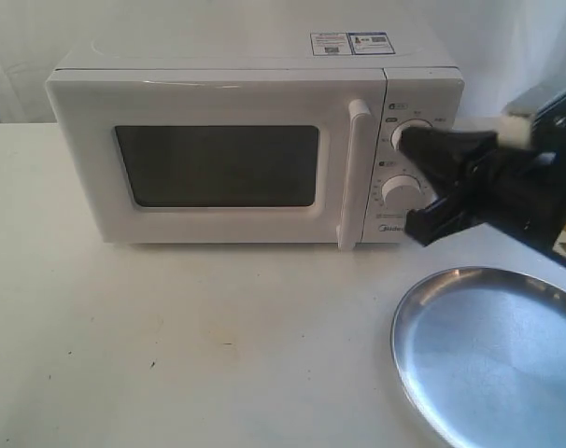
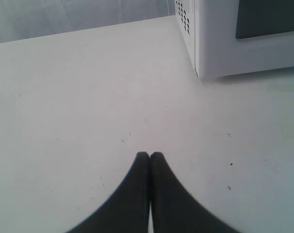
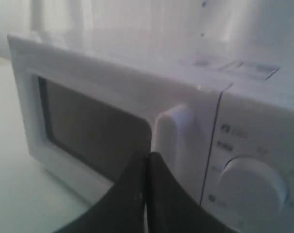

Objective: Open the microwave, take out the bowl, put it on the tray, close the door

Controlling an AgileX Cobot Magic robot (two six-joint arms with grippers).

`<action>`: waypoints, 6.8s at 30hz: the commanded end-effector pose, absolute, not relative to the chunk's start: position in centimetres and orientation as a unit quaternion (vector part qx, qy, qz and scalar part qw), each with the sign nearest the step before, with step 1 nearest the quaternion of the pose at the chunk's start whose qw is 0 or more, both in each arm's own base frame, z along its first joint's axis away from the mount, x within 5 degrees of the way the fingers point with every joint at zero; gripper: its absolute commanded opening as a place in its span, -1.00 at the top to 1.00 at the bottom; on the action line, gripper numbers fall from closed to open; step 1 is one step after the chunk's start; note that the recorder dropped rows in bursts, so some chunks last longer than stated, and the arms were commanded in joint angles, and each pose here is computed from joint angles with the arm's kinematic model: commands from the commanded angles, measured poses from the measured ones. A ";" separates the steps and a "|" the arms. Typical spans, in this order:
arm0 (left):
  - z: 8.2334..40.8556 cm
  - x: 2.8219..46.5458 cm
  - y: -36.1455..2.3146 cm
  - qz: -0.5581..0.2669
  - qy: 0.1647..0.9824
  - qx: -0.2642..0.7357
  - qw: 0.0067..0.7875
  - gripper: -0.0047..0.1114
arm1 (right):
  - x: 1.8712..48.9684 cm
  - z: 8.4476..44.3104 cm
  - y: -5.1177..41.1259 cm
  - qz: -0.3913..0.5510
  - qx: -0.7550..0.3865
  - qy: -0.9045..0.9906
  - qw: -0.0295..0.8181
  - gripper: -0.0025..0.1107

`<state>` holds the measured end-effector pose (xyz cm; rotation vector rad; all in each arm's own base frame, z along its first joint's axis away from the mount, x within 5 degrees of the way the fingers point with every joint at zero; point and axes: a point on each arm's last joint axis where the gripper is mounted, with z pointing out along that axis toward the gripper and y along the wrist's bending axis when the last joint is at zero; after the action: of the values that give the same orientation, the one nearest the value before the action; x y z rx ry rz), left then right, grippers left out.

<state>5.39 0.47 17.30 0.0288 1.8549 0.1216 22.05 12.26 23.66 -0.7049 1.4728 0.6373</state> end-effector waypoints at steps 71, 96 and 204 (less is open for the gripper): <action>17.4 5.4 0.5 0.049 0.798 0.009 0.600 0.92 | 27.9 18.4 17.8 0.405 -0.589 0.498 0.492 0.96; 17.4 5.4 0.5 0.049 0.798 0.009 0.600 0.92 | 20.4 22.6 19.0 0.404 -0.678 0.398 0.468 0.96; 17.4 5.4 0.5 0.049 0.798 0.009 0.600 0.92 | 33.0 17.3 13.4 0.295 -0.437 0.693 0.491 0.22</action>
<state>5.39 0.47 17.30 0.0288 1.8549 0.1216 32.43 13.81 16.42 -1.1331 1.7046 0.7352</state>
